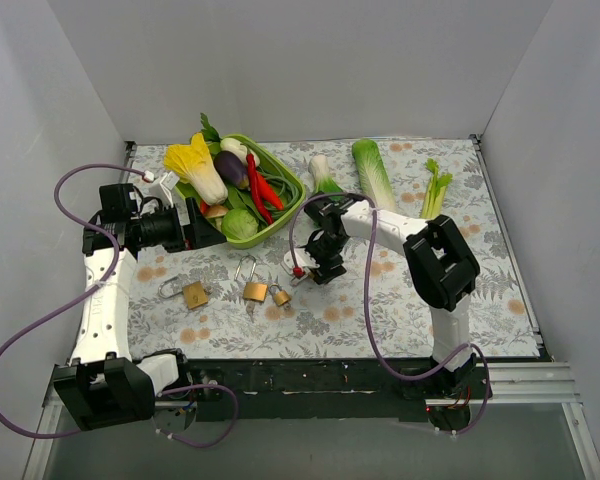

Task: Lock with the key
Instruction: Pick up the lock from the center of the board.

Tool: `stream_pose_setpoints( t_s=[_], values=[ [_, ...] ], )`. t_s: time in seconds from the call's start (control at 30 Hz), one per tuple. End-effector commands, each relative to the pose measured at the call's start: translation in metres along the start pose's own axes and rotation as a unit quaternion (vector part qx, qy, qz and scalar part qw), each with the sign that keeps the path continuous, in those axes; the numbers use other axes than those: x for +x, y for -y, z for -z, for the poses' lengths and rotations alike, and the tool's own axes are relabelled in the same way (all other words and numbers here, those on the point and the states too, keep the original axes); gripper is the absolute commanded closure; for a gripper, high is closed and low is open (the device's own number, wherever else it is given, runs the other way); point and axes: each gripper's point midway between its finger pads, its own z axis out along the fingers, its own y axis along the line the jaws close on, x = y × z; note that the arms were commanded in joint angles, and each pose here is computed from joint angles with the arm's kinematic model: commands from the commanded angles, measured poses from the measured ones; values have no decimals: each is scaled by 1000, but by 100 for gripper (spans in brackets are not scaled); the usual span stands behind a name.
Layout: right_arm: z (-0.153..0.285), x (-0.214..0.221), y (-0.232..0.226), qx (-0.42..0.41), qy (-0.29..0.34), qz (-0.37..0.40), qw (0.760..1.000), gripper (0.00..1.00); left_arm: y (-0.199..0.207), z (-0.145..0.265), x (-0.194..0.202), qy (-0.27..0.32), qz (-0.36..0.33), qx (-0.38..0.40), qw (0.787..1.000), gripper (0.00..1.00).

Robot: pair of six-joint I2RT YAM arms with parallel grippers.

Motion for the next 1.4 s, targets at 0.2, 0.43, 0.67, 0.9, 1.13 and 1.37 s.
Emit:
stream_pose_setpoints(
  t_s=[0.2,0.43,0.67,0.9,1.13,1.37],
  values=[
    [-10,2,3,1,-5,8,1000,38,1,3,2,11,-6,0,1000,2],
    [-18,9,-1,-16,-12,-9,1000,39,2,4,0,12,-7,0,1000,2],
    [-25,19,-6,-19,-26,-21,999,44,1,2,0,7,-4,2,1000,2],
    [-21,13,-6,3,-18,-83,996,74,3,0,5,-14,-6,21,1000,2],
    [24,-15,2,50,28,-164,985,99,5,-2,-4,2,-55,42,998,2],
    [75,-72,-27,7,151,-258,954,99,12,1,-13,50,-215,64,973,3]
  ],
)
